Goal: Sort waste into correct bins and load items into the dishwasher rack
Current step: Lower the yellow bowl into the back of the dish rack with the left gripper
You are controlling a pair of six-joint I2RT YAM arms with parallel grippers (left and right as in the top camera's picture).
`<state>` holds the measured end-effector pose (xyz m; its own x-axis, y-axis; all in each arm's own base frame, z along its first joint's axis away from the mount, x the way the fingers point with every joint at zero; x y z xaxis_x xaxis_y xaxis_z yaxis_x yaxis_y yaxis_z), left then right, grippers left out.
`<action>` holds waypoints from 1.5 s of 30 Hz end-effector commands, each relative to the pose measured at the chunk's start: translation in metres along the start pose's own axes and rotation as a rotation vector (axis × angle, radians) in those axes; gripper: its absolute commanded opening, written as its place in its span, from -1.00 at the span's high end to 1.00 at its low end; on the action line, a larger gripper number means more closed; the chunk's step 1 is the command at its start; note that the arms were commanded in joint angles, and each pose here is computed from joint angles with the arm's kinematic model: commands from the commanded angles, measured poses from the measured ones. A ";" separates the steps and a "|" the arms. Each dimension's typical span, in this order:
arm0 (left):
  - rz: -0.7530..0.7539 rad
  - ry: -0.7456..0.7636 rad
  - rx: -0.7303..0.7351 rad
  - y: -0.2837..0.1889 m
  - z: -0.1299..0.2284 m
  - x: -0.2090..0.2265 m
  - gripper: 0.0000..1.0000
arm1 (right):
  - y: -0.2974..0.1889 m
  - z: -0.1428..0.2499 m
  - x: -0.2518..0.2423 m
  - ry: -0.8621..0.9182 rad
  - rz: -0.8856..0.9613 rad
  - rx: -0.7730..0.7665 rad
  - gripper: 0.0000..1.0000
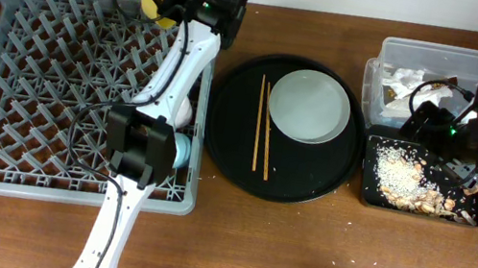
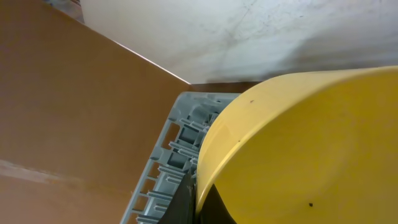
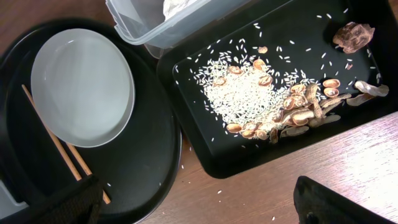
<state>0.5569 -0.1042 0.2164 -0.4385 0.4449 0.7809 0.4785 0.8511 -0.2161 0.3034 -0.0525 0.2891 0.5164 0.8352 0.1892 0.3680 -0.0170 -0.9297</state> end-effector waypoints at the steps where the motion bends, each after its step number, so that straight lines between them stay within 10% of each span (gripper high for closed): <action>1: -0.011 0.018 -0.009 -0.008 0.008 -0.021 1.00 | -0.002 -0.003 -0.001 0.004 0.008 -0.013 -0.97; 11: 0.042 0.132 -0.015 -0.024 0.026 -0.059 0.99 | -0.002 -0.003 -0.001 0.004 0.008 -0.013 -0.97; 15: 0.051 0.184 -0.018 -0.034 0.030 -0.061 0.24 | -0.002 -0.003 -0.001 0.004 0.008 -0.013 -0.97; 28: 0.258 0.214 -0.053 -0.082 0.019 -0.047 -0.29 | -0.002 -0.003 -0.001 0.004 0.008 -0.013 -0.97; 37: 1.174 0.148 -0.033 -0.164 -0.002 0.030 -0.61 | -0.002 -0.003 -0.001 0.004 0.008 -0.013 -0.97; 45: 1.476 0.197 0.156 -0.192 0.024 0.040 -0.64 | -0.002 -0.003 -0.001 0.004 0.008 -0.013 -0.97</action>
<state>0.4367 -0.2390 0.2673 0.4814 0.8763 -0.0188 0.3431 -0.2081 -0.9160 0.3034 -0.0525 0.2891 0.5161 0.8354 0.1891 0.3680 -0.0170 -0.9297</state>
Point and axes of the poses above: each gripper's point midway between its finger pads, its own y axis out along the fingers, its own x axis along the line the jaws close on, z = x × y, the point moved 8 cm from there along -y, back along the fingers
